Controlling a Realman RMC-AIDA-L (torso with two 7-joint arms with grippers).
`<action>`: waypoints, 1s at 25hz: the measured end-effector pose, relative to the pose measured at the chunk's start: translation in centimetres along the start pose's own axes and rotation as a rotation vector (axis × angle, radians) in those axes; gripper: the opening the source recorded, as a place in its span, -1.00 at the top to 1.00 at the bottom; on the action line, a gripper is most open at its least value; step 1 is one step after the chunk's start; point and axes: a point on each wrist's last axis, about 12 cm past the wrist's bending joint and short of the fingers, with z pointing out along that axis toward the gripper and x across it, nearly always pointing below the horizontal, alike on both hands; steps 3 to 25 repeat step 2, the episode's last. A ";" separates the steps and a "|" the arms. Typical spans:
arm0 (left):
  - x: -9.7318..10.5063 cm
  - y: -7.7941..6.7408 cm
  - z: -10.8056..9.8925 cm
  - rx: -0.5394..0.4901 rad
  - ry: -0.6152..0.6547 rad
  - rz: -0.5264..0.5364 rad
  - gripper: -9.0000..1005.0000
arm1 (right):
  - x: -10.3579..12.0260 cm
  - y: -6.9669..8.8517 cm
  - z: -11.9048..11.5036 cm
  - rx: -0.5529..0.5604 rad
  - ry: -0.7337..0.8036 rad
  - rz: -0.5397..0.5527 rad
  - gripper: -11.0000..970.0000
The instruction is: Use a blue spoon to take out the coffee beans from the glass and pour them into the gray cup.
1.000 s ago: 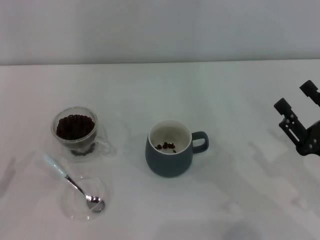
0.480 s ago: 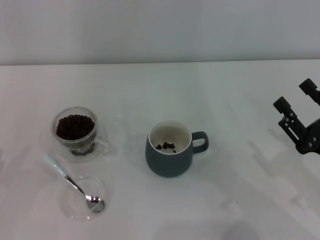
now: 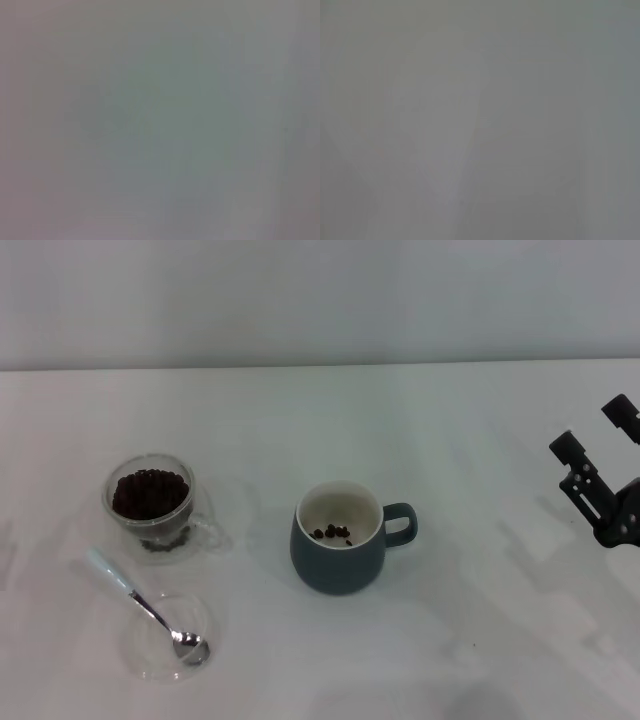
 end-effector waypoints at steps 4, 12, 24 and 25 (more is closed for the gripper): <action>-0.1 -0.1 0.2 0.000 -0.008 0.010 -0.23 | 0.0 0.1 -0.1 0.001 0.004 0.001 -0.35; -0.1 -0.1 0.2 0.000 -0.008 0.010 -0.23 | 0.0 0.1 -0.1 0.001 0.004 0.001 -0.35; -0.1 -0.1 0.2 0.000 -0.008 0.010 -0.23 | 0.0 0.1 -0.1 0.001 0.004 0.001 -0.35; -0.1 -0.1 0.2 0.000 -0.008 0.010 -0.23 | 0.0 0.1 -0.1 0.001 0.004 0.001 -0.35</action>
